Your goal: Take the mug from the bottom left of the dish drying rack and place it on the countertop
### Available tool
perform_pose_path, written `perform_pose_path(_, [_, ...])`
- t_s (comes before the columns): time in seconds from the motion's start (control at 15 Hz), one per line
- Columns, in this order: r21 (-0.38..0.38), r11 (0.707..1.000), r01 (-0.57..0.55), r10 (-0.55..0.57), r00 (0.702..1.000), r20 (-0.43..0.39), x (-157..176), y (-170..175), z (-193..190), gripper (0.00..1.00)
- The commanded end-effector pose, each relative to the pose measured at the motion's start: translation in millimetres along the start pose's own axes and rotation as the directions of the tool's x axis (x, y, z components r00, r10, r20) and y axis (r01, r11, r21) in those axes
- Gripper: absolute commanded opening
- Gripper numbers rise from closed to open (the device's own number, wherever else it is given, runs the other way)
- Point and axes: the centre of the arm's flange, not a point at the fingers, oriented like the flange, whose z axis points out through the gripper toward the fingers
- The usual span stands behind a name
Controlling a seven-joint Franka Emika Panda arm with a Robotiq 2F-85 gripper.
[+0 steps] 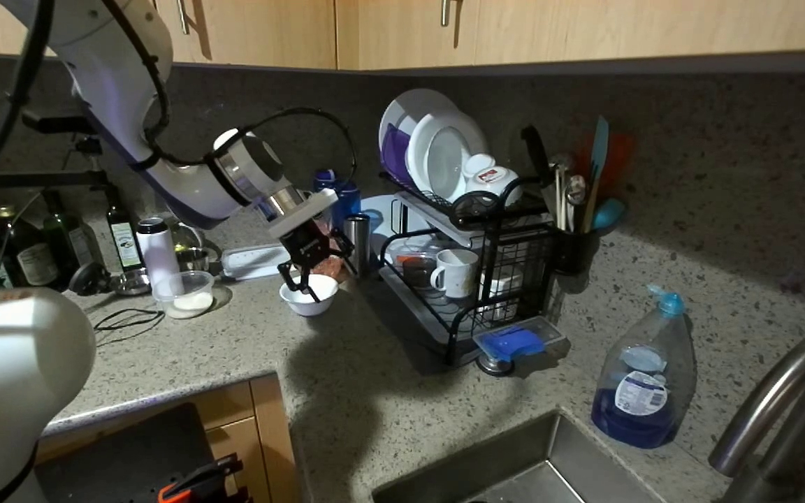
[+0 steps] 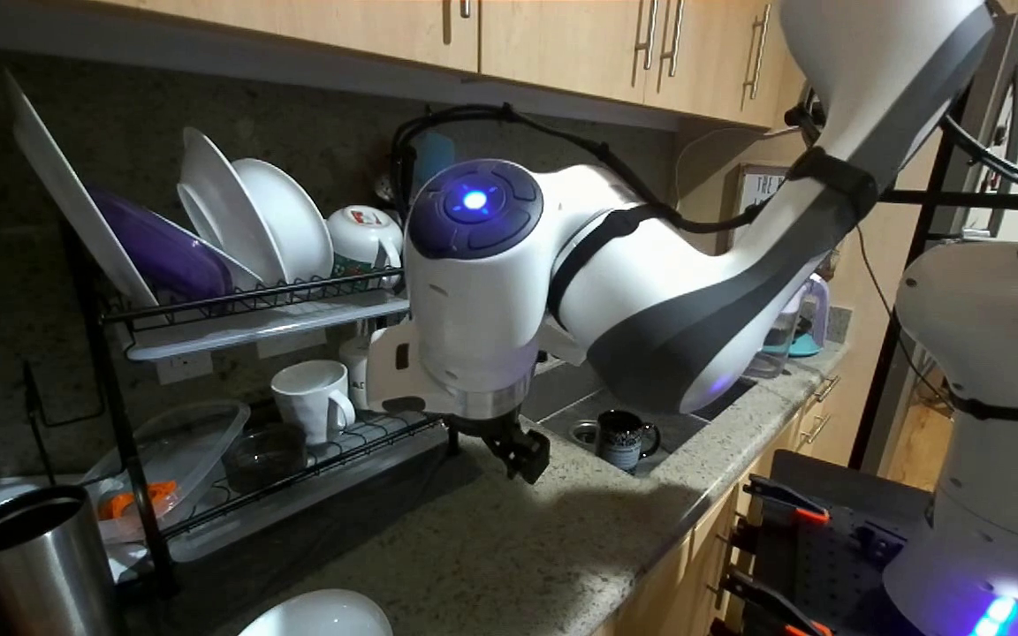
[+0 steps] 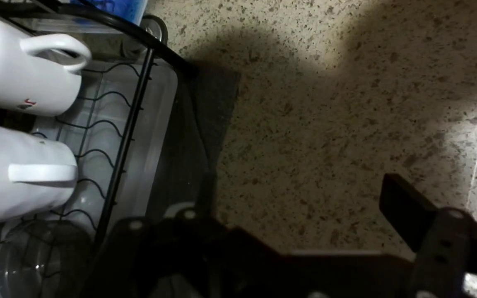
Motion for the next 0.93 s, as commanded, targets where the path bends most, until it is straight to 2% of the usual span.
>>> perform_pose_path(0.0, [0.003,1.0,0.003,-0.003,1.0,-0.006,-2,2,-1,1.0])
perform_pose_path(0.4, [0.003,1.0,0.028,-0.028,1.0,0.0,0,2,-3,1.0])
perform_pose_path(0.67, [-0.063,0.976,0.208,-0.208,0.978,0.013,14,-3,-1,1.0])
perform_pose_path(0.87, [-0.096,0.936,0.339,-0.335,0.941,0.054,22,-6,-6,1.0])
